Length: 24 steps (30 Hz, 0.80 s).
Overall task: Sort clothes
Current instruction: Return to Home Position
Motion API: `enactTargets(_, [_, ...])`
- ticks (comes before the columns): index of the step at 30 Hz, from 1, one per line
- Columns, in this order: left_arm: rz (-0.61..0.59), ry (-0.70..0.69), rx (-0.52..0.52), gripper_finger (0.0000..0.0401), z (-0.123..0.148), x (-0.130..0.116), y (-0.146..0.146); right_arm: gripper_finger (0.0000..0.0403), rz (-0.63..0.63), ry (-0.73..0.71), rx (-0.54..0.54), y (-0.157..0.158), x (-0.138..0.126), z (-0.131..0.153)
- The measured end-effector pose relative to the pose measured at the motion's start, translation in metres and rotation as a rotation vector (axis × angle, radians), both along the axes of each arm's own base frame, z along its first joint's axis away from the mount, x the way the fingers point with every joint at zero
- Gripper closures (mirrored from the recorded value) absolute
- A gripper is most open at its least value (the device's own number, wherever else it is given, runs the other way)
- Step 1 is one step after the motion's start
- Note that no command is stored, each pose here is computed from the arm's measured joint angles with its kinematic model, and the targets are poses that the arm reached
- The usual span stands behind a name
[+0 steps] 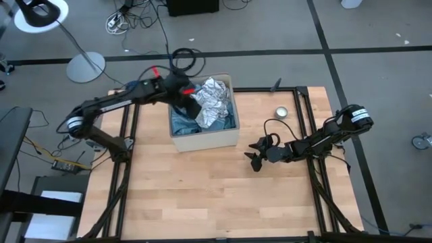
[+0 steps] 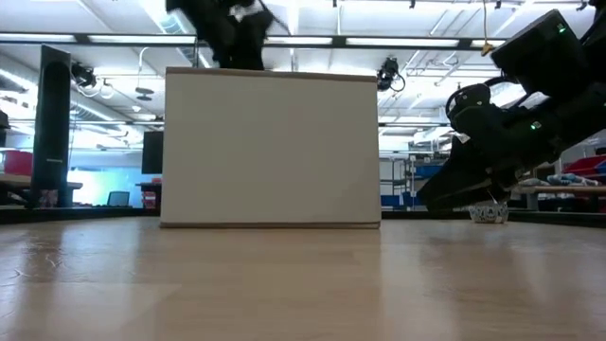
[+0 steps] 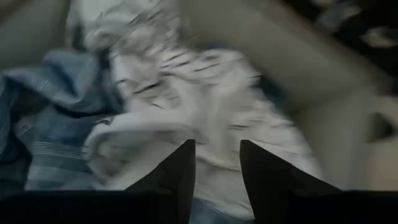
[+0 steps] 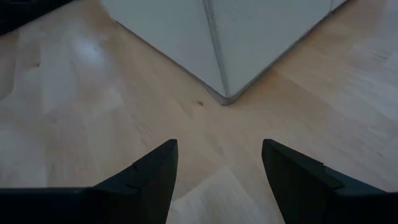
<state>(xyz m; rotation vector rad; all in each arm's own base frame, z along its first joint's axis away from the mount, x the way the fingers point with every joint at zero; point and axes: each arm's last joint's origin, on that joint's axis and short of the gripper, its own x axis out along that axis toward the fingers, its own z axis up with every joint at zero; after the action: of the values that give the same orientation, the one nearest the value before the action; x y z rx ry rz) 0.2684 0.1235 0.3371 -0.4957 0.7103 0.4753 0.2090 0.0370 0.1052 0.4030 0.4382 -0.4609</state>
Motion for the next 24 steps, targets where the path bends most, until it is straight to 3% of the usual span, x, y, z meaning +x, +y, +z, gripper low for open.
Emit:
enactTargets(6, [-0.085,-0.146,0.067,0.0270,0.042,-0.026,-0.036,0.0167,0.004,-0.005,-0.004,0.000,0.000,0.001])
enactTargets(13, [-0.178,-0.236,0.159,0.0270,0.069,-0.058,-0.078,0.0167,0.031,0.022,-0.052,0.000,0.000,0.000])
enactTargets(18, [-0.171,-0.246,0.310,0.0270,0.061,-0.081,-0.108,0.0167,0.147,0.100,-0.231,0.000,0.000,0.000])
enactTargets(24, [-0.244,-0.413,0.295,0.0270,0.017,-0.118,-0.134,0.0167,0.185,0.096,-0.227,0.002,0.000,0.000])
